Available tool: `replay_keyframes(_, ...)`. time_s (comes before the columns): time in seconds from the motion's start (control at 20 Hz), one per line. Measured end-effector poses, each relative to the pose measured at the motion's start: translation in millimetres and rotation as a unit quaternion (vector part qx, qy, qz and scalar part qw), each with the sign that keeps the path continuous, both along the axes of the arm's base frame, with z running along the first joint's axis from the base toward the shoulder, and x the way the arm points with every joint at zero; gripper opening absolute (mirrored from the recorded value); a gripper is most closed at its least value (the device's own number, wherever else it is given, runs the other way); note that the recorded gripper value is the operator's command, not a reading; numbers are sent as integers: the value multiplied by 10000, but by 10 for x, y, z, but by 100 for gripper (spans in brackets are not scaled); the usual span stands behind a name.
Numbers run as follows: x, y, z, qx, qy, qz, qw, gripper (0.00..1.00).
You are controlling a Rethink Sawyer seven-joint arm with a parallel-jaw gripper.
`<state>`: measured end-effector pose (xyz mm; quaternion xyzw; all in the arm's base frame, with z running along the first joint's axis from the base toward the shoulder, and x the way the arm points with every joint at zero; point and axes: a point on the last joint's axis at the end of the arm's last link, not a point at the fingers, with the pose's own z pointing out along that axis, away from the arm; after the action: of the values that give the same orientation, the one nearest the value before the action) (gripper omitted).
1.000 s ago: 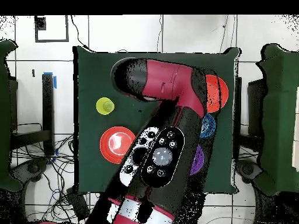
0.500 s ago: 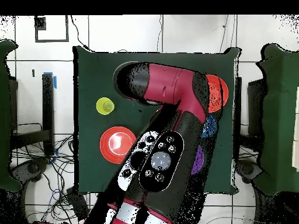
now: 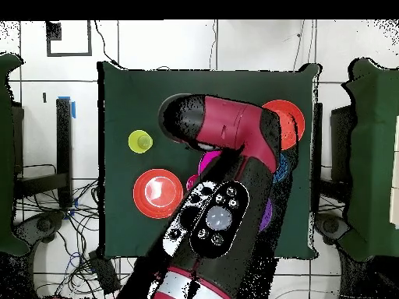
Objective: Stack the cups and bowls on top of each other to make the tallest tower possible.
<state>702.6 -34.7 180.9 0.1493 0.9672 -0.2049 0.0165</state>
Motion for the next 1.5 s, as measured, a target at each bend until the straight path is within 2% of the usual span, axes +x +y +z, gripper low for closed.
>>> replay_keyframes(0.3, -234, -50, -160, 52, 246, -142, 9996, 0)
replay_keyframes(0.5, -323, -75, -224, 63, 310, -186, 9993, 0)
replay_keyframes(0.85, -396, -102, -290, 56, 309, -199, 9993, 0)
replay_keyframes(1.5, -349, -102, -313, 19, 142, -110, 9998, 0)
